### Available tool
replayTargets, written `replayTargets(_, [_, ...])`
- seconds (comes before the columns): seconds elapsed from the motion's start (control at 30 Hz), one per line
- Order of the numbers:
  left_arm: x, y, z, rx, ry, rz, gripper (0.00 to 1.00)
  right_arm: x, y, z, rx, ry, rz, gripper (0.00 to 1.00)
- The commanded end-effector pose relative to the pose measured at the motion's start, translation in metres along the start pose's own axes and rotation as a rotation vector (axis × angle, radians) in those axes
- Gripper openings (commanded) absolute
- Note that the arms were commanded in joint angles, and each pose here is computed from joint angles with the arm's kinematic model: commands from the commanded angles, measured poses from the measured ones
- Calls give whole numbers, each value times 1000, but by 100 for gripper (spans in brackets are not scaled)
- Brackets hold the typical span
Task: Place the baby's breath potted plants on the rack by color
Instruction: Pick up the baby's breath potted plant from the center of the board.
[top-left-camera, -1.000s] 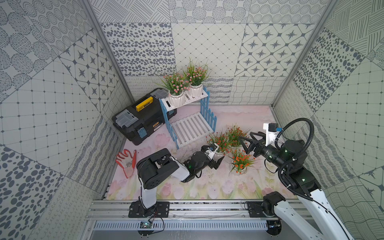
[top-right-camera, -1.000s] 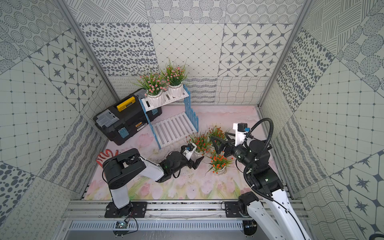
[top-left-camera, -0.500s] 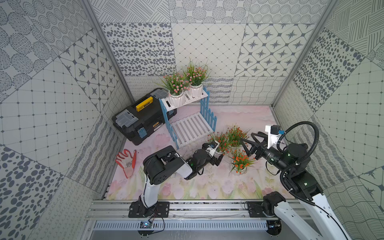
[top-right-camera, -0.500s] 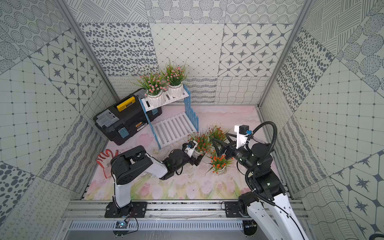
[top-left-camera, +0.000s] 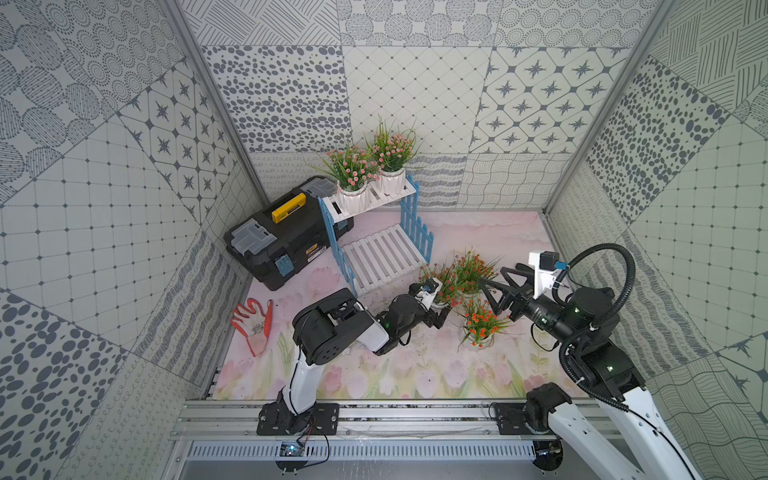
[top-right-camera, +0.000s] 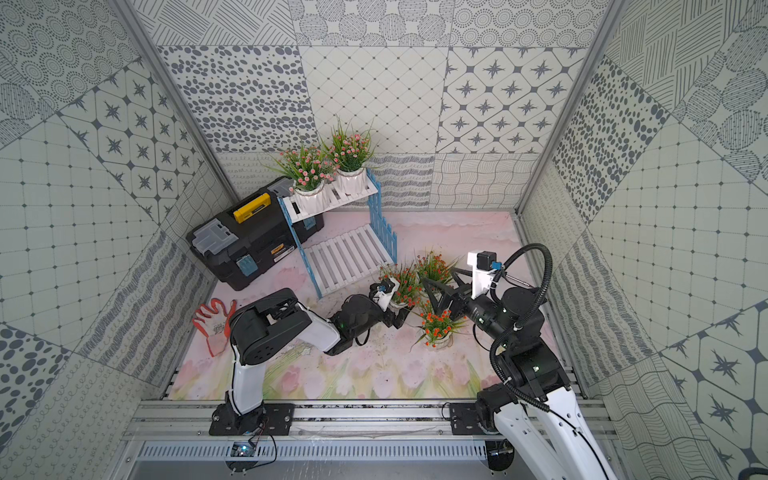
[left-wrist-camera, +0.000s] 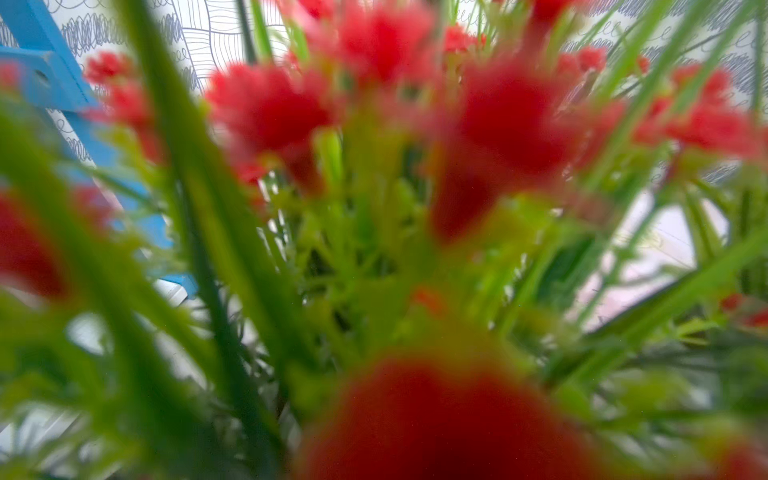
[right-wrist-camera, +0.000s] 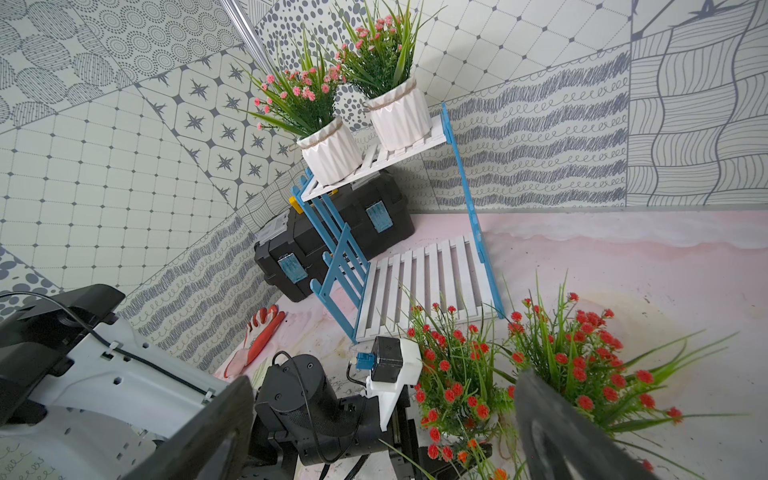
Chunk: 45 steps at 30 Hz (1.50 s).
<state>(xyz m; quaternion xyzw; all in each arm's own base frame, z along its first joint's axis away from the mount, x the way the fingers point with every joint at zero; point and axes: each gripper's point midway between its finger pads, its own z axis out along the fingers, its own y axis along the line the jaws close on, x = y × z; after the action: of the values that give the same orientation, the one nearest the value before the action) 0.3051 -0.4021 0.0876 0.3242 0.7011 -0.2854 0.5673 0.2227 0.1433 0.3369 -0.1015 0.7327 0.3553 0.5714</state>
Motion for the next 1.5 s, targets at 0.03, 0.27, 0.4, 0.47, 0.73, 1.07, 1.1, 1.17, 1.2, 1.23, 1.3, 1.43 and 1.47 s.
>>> replayTargets(0.03, [-12,1,7,4,-44,-14,95,-5,3,-2,-19,-31,-22,98])
replayTargets(0.27, [-11,5,13,-13,-24,-11,86,-5,3,-2,-17,-28,-29,98])
replayTargets(0.4, [-12,5,16,-13,-30,-12,85,-4,4,-2,-18,-25,-29,98])
replayTargets(0.47, [-13,6,16,-19,-30,-11,85,-4,3,-2,-16,-24,-29,98])
replayTargets(0.73, [-18,15,4,-89,-39,-3,84,-2,1,-3,-7,-23,-39,98])
replayTargets(1.07, [-30,25,-21,-170,-59,-13,84,2,-7,-1,21,-29,-43,98])
replayTargets(1.1, [-32,25,-23,-174,-62,-10,84,3,-7,-1,22,-27,-44,98])
replayTargets(1.17, [-37,27,-26,-189,-64,-10,84,4,-8,0,27,-28,-44,98])
replayTargets(1.2, [-39,27,-29,-196,-65,-5,84,5,-9,0,29,-26,-43,98])
replayTargets(1.23, [-42,29,-31,-206,-70,-2,84,5,-10,0,32,-27,-43,98])
replayTargets(1.3, [-46,32,-35,-229,-76,2,84,6,-11,0,34,-28,-45,98])
replayTargets(1.43, [-52,40,-42,-283,-88,9,84,7,-12,1,39,-30,-51,98])
replayTargets(1.47, [-53,42,-43,-300,-89,13,84,7,-13,1,41,-29,-50,98])
